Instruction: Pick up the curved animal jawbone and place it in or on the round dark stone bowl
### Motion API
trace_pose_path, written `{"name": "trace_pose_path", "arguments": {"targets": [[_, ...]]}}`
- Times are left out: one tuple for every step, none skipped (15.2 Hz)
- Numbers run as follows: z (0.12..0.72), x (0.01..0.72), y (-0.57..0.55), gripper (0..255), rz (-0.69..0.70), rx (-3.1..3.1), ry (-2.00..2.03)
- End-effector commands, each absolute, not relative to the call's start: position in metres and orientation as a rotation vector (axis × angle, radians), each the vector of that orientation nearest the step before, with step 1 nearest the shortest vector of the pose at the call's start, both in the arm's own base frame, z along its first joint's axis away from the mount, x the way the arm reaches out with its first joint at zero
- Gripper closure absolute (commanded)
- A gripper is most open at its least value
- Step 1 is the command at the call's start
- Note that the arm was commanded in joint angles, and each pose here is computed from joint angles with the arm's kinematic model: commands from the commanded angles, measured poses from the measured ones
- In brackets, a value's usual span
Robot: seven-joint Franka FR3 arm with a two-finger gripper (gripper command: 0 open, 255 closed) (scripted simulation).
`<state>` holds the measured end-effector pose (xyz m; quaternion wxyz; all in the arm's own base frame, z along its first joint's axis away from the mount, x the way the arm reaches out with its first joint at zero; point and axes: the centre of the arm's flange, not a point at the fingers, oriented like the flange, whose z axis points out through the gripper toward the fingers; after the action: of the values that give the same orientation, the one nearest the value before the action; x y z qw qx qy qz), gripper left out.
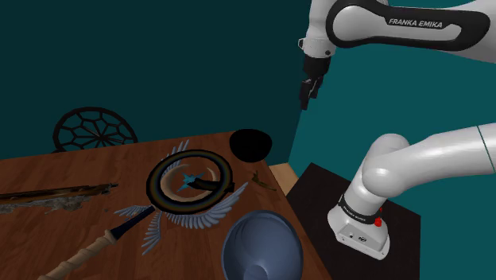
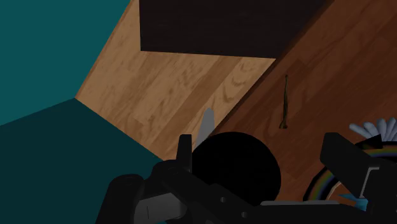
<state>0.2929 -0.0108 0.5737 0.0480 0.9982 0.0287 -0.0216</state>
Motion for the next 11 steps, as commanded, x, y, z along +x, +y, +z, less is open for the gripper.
{"name": "trace_pose_path", "arguments": {"targets": [[0.574, 0.293, -0.011, 0, -0.066, 3.044, 0.088], [0.562, 0.297, -0.005, 0, -0.071, 3.043, 0.088], [0.550, 0.300, 0.000, 0, -0.076, 3.043, 0.088], [0.539, 0.304, 0.005, 0, -0.081, 3.043, 0.089], [0.527, 0.307, 0.011, 0, -0.086, 3.043, 0.089], [0.515, 0.311, 0.016, 0, -0.091, 3.042, 0.090], [0.503, 0.315, 0.021, 0, -0.097, 3.042, 0.090], [0.492, 0.318, 0.027, 0, -0.102, 3.042, 0.091], [0.480, 0.321, 0.032, 0, -0.107, 3.041, 0.091], [0.468, 0.325, 0.037, 0, -0.112, 3.041, 0.092], [0.456, 0.328, 0.042, 0, -0.117, 3.041, 0.092]]}}
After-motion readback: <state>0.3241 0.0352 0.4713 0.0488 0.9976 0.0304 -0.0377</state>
